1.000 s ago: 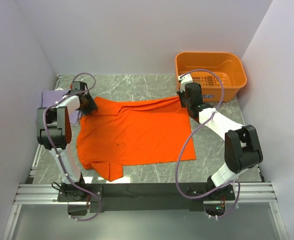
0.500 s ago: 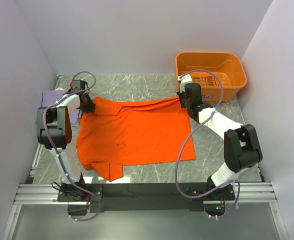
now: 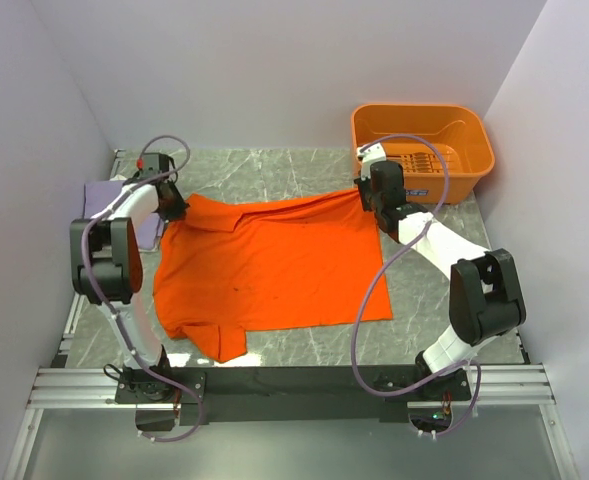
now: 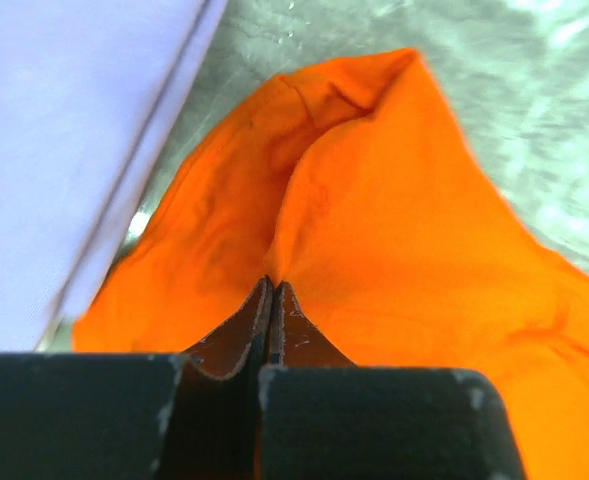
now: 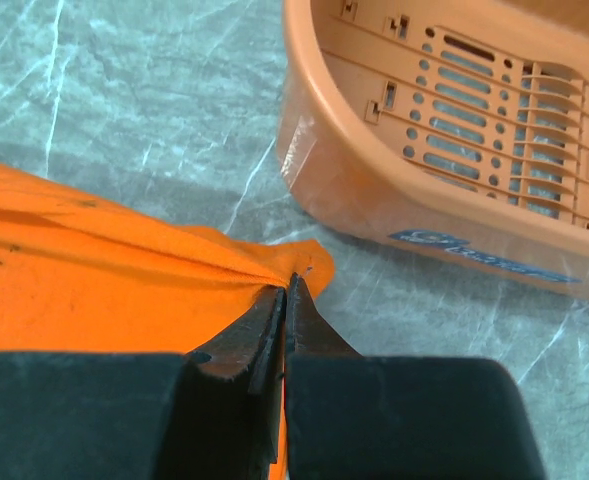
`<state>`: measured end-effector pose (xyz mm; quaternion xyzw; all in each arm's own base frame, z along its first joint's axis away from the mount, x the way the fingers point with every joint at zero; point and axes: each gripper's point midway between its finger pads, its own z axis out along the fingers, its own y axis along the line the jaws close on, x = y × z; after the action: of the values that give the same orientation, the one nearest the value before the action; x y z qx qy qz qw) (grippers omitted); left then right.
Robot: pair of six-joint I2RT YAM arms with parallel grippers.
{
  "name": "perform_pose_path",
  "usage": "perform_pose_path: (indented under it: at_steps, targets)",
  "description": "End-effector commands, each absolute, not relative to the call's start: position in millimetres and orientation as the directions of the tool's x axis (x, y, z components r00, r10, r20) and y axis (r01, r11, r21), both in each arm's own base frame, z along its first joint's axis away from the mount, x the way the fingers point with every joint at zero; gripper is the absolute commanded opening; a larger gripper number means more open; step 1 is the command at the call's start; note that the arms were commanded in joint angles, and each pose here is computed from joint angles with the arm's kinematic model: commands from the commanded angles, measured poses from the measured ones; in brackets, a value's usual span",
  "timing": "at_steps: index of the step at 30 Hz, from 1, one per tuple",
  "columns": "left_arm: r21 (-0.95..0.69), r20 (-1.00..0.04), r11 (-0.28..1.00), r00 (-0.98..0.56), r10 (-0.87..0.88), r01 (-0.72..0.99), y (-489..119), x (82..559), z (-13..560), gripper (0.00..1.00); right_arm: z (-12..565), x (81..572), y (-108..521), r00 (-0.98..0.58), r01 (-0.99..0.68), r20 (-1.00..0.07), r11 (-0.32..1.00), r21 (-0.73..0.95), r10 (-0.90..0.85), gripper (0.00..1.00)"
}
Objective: Fold and stack the t-shirts
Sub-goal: Fold the tshirt
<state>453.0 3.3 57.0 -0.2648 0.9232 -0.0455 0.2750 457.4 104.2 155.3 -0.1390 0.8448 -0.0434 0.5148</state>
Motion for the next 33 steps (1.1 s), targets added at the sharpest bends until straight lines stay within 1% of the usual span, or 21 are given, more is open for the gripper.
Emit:
perform_pose_path:
  at_steps: [1, 3, 8, 9, 17, 24, 29, 33]
  targets:
    - [-0.261, -0.589, 0.856, -0.629, -0.508, -0.447, 9, 454, 137, 0.01, 200, 465, 102, -0.348, -0.145, -0.904, 0.967, -0.209, -0.248, 0.0]
    - [-0.279, -0.61, 0.854, -0.606, -0.511, -0.44, 8, 445, 157, 0.01, 199, 464, 101, -0.354, -0.14, -0.901, 0.967, -0.215, -0.251, 0.0]
    - [-0.303, -0.599, 0.829, -0.583, -0.549, -0.47, 7, 414, 175, 0.01, 188, 459, 97, -0.381, -0.131, -0.891, 0.968, -0.212, -0.247, 0.0]
    - [-0.316, -0.611, 0.824, -0.564, -0.556, -0.47, 8, 408, 185, 0.01, 186, 458, 98, -0.385, -0.131, -0.89, 0.969, -0.211, -0.245, 0.0]
    - [-0.424, -0.588, 0.746, -0.47, -0.658, -0.514, 7, 361, 198, 0.01, 168, 451, 92, -0.42, -0.103, -0.878, 0.974, -0.204, -0.228, 0.0]
    - [-0.468, -0.543, 0.682, -0.425, -0.724, -0.563, 3, 325, 171, 0.01, 159, 438, 85, -0.449, -0.079, -0.867, 0.976, -0.202, -0.215, 0.0]
    - [-0.503, -0.508, 0.638, -0.398, -0.764, -0.582, -2, 308, 156, 0.01, 141, 426, 82, -0.507, -0.068, -0.84, 0.98, -0.186, -0.194, 0.0]
    - [-0.5, -0.448, 0.607, -0.416, -0.791, -0.618, -8, 290, 122, 0.01, 122, 416, 92, -0.574, -0.096, -0.805, 0.988, -0.119, -0.153, 0.0]
